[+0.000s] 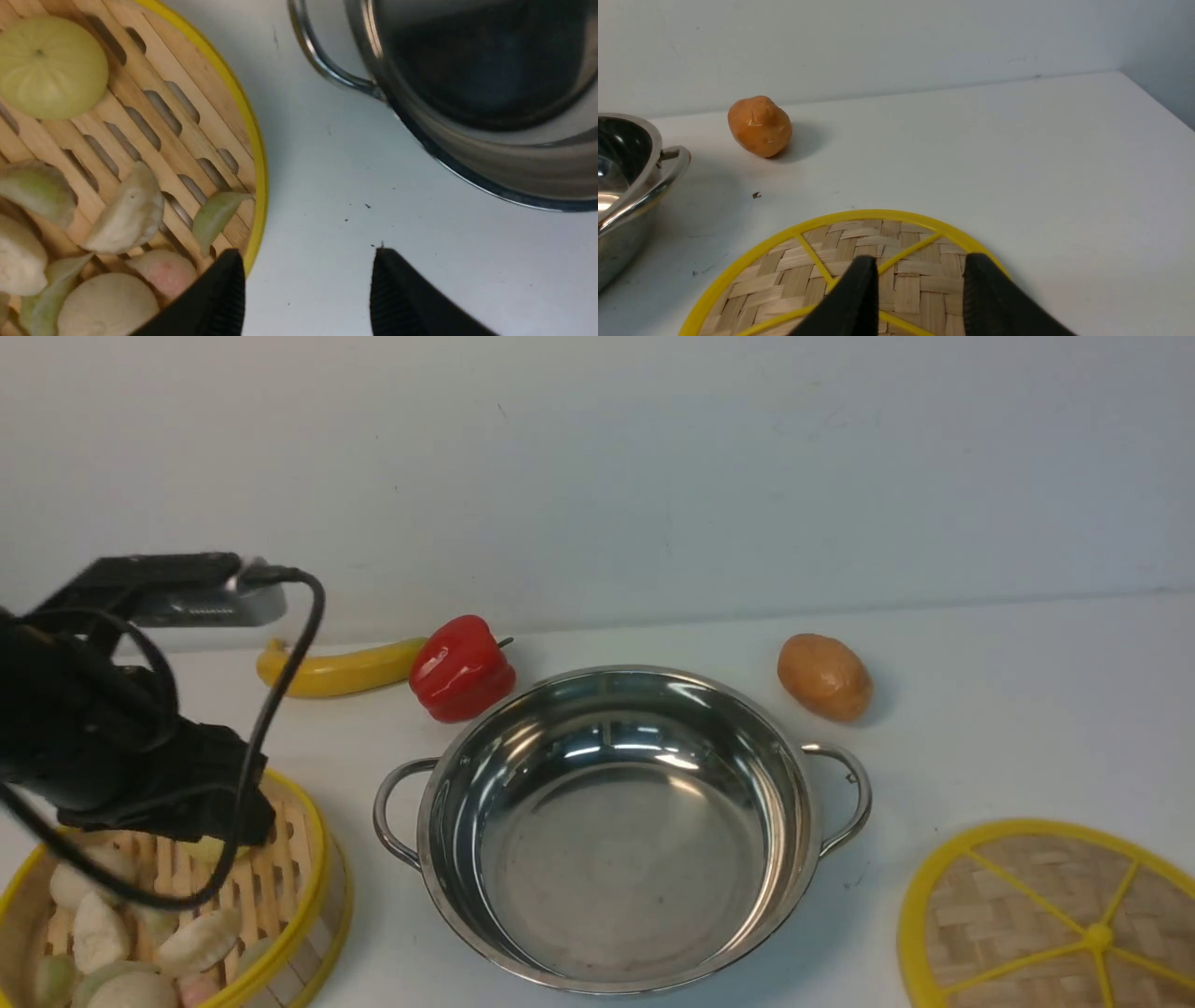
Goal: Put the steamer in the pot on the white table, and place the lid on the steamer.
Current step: 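Grasp the rim of the steamer basket holding the buns with the left gripper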
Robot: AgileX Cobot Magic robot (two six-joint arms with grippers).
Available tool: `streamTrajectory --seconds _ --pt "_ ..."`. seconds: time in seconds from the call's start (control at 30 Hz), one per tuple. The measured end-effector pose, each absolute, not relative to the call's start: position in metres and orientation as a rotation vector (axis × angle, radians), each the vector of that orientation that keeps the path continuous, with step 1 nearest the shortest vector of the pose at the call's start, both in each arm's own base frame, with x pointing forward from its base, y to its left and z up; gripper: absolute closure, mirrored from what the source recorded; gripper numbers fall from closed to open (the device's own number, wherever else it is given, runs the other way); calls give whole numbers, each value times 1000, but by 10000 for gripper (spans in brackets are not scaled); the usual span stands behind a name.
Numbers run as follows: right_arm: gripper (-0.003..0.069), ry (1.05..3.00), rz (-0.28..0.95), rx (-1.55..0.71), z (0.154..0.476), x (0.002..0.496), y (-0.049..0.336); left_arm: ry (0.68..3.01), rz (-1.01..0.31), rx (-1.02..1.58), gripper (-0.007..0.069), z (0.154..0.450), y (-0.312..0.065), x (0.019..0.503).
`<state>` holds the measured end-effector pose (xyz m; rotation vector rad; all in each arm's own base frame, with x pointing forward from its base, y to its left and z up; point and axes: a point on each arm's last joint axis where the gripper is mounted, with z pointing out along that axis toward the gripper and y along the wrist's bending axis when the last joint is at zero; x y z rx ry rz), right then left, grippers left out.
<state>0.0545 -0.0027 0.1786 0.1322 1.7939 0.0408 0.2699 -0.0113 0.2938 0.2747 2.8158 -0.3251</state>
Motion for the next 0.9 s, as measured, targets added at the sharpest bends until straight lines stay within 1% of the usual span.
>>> streamTrajectory --seconds 0.13,0.2,0.3,0.5,0.7,0.9 --pt "418 1794 41 132 179 54 -3 2924 -320 276 279 264 -8 299" --pt "418 1794 41 132 179 54 -3 2951 -319 269 279 254 -7 312" --pt "418 1794 41 132 179 54 -3 2950 -317 267 279 251 -6 318" --pt "418 1794 41 132 179 54 -3 2886 -269 264 279 248 -4 329" --pt "418 1794 41 132 179 54 -3 2944 -281 280 279 219 -4 341" --pt "418 1794 41 132 179 54 -3 2950 -284 298 279 205 -11 348"
